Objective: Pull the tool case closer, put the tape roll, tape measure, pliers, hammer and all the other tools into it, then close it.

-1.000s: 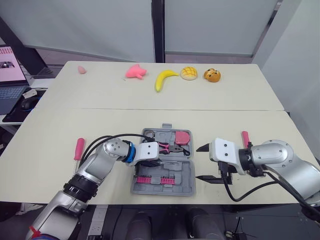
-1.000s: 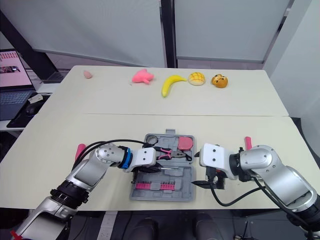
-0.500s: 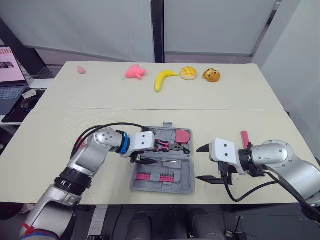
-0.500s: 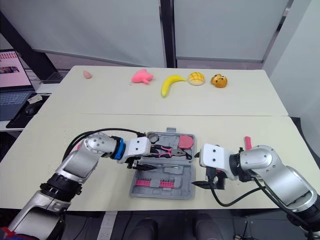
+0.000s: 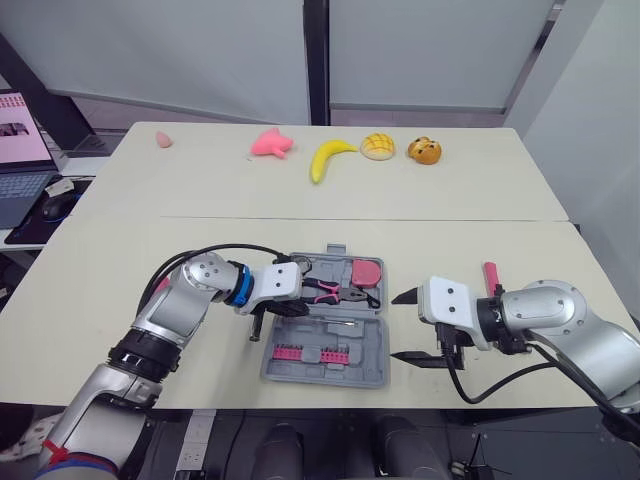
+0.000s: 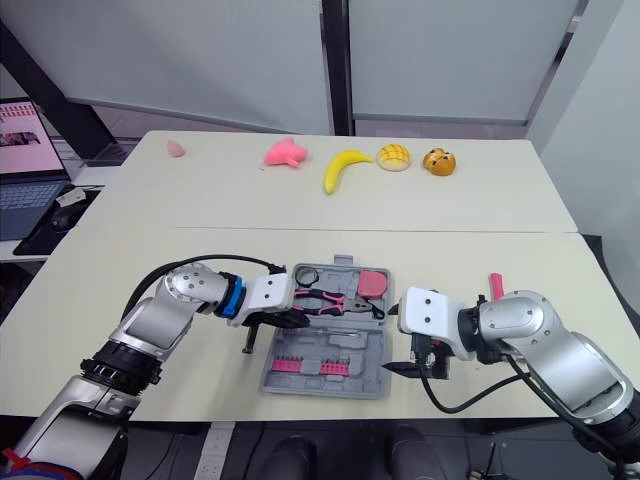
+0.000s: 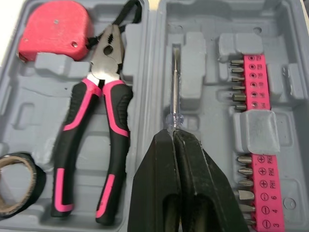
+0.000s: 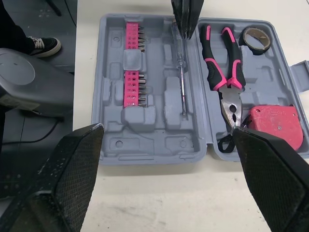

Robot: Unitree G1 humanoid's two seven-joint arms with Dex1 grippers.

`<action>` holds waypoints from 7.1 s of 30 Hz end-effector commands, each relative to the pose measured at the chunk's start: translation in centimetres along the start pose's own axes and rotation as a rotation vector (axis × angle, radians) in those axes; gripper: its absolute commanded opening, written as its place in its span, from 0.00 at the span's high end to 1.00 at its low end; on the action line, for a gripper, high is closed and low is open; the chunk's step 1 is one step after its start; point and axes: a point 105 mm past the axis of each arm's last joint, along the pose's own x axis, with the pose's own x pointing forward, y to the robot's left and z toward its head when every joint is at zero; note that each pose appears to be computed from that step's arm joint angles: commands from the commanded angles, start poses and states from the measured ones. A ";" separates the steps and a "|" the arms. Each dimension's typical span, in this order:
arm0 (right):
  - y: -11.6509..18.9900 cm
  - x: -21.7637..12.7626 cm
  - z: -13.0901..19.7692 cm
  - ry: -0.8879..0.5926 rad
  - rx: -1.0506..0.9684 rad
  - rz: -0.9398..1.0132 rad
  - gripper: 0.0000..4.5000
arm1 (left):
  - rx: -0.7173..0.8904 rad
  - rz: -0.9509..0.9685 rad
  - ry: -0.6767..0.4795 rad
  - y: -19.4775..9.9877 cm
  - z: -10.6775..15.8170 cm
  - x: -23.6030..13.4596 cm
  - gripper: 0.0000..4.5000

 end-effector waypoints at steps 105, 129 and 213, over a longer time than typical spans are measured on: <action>-2.4 -9.5 -14.2 0.179 0.704 -1.009 0.00 | 0.100 -0.025 -0.564 -5.3 7.1 -8.1 0.01; -3.1 -6.7 -19.8 0.236 1.001 -1.102 0.49 | 0.114 -0.037 -0.579 -5.4 8.0 -7.1 0.00; -1.1 11.1 1.9 0.230 -0.199 0.025 0.95 | -0.054 0.116 -0.007 -6.1 -3.1 -10.1 0.00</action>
